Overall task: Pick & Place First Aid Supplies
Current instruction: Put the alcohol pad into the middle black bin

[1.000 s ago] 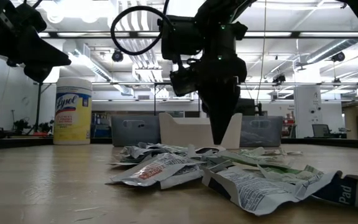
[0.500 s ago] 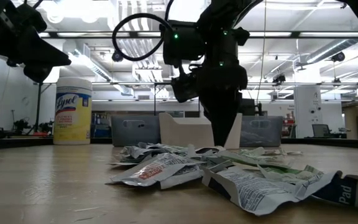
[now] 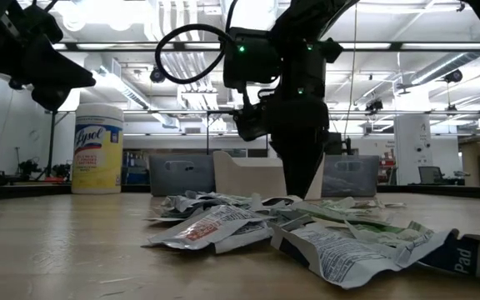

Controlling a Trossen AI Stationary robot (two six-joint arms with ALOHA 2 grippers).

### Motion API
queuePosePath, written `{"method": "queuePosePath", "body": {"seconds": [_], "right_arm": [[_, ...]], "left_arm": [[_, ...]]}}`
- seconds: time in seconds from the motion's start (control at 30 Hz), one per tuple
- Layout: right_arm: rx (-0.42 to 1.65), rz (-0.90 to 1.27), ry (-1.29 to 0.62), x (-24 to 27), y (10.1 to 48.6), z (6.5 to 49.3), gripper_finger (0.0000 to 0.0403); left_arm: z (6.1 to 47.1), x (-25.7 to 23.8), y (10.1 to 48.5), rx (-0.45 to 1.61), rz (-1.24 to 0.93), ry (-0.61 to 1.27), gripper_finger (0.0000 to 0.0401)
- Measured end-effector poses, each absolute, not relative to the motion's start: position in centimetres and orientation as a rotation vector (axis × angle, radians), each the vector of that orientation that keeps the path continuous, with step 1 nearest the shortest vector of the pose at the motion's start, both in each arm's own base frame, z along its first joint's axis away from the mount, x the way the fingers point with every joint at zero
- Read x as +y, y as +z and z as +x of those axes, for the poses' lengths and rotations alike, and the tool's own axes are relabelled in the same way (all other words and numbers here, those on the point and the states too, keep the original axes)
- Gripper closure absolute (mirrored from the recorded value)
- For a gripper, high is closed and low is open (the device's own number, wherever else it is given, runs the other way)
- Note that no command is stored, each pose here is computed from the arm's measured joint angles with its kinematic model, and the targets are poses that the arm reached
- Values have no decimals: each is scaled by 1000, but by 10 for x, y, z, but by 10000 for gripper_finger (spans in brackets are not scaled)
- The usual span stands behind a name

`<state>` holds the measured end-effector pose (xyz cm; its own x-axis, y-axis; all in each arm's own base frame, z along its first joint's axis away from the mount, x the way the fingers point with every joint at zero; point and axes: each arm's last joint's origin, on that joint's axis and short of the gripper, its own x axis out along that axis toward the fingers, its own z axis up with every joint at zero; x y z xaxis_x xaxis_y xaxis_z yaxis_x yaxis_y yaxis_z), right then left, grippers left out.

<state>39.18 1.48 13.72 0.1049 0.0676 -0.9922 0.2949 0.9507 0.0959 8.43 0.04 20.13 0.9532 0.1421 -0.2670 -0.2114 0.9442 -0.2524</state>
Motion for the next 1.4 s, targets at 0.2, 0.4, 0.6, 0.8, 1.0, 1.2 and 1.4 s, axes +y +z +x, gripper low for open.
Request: {"method": "queuePosePath", "body": {"seconds": [0.2, 0.4, 0.6, 0.8, 1.0, 1.2, 1.4], "right_arm": [[1467, 268, -204, 20, 136, 391, 260], [1522, 227, -275, 25, 136, 383, 273], [1613, 220, -306, 25, 136, 374, 277], [1612, 210, -287, 25, 138, 374, 270], [1610, 194, -265, 25, 140, 375, 258], [1584, 203, -254, 25, 150, 374, 246], [1539, 213, -233, 25, 168, 371, 236]], "left_arm": [[84, 0, 201, 248, -291, 183, 348], [84, 0, 201, 249, -291, 183, 348], [84, 0, 201, 249, -282, 182, 348], [84, 0, 201, 250, -278, 182, 348], [84, 0, 201, 250, -277, 182, 348], [84, 0, 201, 250, -277, 182, 348], [84, 0, 201, 251, -276, 182, 348]]}}
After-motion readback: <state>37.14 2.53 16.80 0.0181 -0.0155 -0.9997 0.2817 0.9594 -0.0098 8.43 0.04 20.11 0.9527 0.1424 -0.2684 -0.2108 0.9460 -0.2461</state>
